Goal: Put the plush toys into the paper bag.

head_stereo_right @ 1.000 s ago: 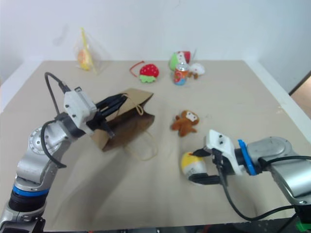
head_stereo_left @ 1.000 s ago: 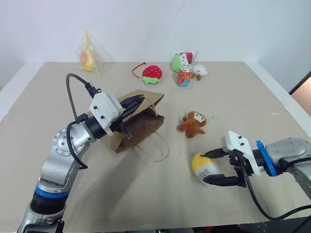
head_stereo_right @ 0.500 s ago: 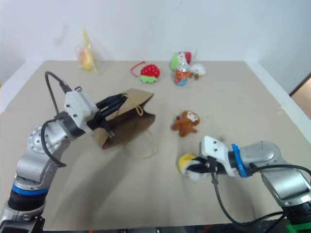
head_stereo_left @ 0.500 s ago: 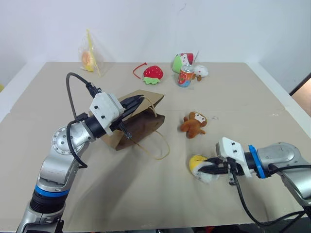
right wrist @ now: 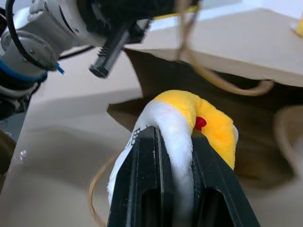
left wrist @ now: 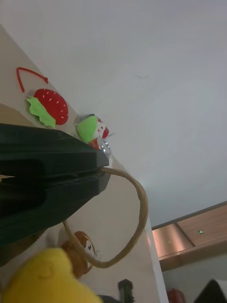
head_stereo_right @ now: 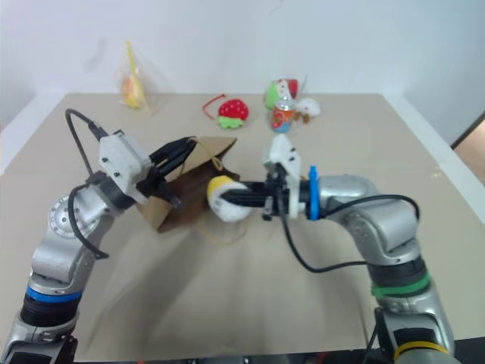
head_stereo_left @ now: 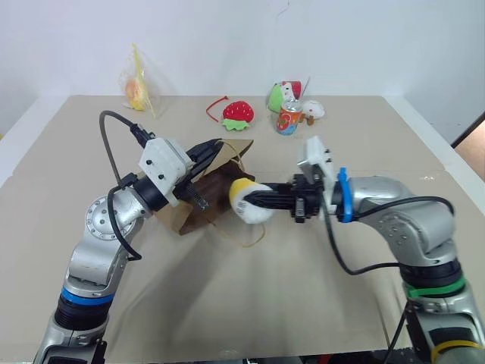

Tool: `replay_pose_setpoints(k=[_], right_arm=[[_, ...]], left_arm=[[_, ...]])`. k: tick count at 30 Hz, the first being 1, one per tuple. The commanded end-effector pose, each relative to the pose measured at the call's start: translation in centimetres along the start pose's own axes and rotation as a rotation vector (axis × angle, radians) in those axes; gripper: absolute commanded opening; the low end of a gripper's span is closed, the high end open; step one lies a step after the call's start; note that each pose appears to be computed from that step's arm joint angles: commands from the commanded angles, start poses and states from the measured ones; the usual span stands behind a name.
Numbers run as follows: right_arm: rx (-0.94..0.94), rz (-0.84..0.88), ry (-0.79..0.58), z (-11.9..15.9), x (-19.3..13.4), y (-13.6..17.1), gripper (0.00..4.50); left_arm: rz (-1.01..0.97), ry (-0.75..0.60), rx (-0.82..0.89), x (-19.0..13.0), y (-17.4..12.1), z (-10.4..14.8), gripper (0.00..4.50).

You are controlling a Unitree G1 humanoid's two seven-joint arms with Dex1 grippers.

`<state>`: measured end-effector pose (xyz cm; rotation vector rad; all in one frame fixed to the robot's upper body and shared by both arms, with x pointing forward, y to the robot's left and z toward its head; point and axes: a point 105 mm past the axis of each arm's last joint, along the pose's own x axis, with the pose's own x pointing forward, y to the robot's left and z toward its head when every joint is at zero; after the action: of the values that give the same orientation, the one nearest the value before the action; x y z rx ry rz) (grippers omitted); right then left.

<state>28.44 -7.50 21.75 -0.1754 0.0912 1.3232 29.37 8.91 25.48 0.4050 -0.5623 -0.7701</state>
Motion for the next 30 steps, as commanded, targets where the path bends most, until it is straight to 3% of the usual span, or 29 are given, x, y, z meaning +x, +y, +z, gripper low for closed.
replay_pose_setpoints(k=[1,18,24,25,26,28,30], right_arm=[[-0.062,-0.029,-0.052,1.3,2.9,-0.4,0.43],[-0.138,-0.138,-0.069,-0.3,9.7,-2.1,0.43],[-0.144,-0.103,-0.088,0.0,9.4,-1.2,2.49],[-0.144,-0.095,-0.093,0.2,9.1,-1.0,3.19],[-0.147,-0.078,-0.094,0.4,8.6,-0.7,3.28],[-0.151,-0.053,-0.092,0.7,7.4,-0.1,4.14],[-0.147,-0.029,-0.088,1.1,5.6,0.2,4.47]], left_arm=[[0.035,-0.039,0.016,0.1,0.3,1.1,0.0],[0.039,-0.061,-0.001,0.5,-0.2,1.6,0.0],[0.036,-0.059,-0.001,0.6,-0.2,1.5,0.0],[0.036,-0.059,-0.001,0.6,-0.2,1.4,0.0],[0.035,-0.059,-0.001,0.6,-0.1,1.4,0.0],[0.034,-0.058,-0.001,0.6,-0.1,1.4,0.0],[0.035,-0.057,-0.001,0.7,0.0,1.4,0.0]])
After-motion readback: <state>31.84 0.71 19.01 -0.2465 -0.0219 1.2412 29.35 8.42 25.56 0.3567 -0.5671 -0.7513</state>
